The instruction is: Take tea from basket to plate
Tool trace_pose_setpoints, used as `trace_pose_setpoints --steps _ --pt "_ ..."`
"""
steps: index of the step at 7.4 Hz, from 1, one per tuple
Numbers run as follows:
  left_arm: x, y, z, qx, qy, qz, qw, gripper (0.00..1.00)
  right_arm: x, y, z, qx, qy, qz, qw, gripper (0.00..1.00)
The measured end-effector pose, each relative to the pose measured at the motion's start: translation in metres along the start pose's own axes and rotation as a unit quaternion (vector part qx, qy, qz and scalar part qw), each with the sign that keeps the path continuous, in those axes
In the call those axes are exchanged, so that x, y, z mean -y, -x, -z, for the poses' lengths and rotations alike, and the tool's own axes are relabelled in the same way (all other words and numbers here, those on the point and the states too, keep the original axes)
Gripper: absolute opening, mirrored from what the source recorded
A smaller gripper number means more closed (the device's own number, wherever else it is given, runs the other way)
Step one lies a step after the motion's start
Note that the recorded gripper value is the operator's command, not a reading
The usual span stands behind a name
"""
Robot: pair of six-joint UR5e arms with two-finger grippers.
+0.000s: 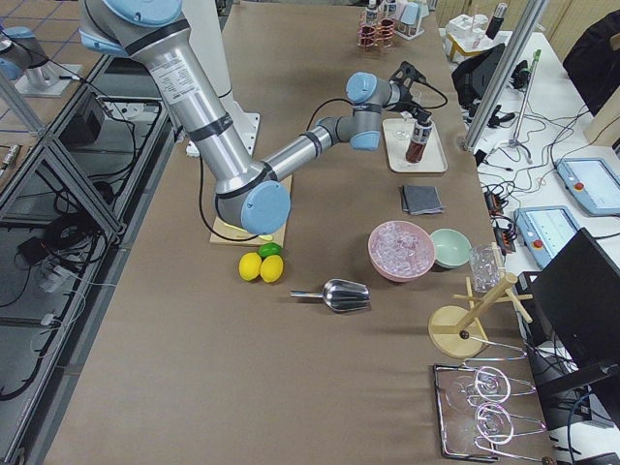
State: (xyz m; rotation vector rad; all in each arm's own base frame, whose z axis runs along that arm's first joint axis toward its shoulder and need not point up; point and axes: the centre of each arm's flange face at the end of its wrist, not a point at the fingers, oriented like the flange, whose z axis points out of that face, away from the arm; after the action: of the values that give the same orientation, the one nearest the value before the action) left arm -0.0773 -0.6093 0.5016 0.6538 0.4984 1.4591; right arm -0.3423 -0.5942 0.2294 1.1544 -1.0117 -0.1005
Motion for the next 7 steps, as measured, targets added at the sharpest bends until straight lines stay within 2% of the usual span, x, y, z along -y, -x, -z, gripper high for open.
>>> trace_pose_setpoints --steps 2,4,7 --pt "-0.003 0.003 -0.004 0.002 0.0 -0.001 1.0 0.0 -0.02 -0.034 0.035 -0.02 0.029 -0.005 0.9994 1.0" --pt "-0.004 0.002 -0.009 -0.001 0.0 0.002 1.0 0.0 -0.049 -0.086 0.062 -0.042 0.087 -0.01 0.9953 1.0" --pt "-0.003 0.001 -0.011 -0.003 0.0 0.004 1.0 0.02 -0.079 -0.155 0.145 -0.088 0.179 -0.045 0.9789 1.0"
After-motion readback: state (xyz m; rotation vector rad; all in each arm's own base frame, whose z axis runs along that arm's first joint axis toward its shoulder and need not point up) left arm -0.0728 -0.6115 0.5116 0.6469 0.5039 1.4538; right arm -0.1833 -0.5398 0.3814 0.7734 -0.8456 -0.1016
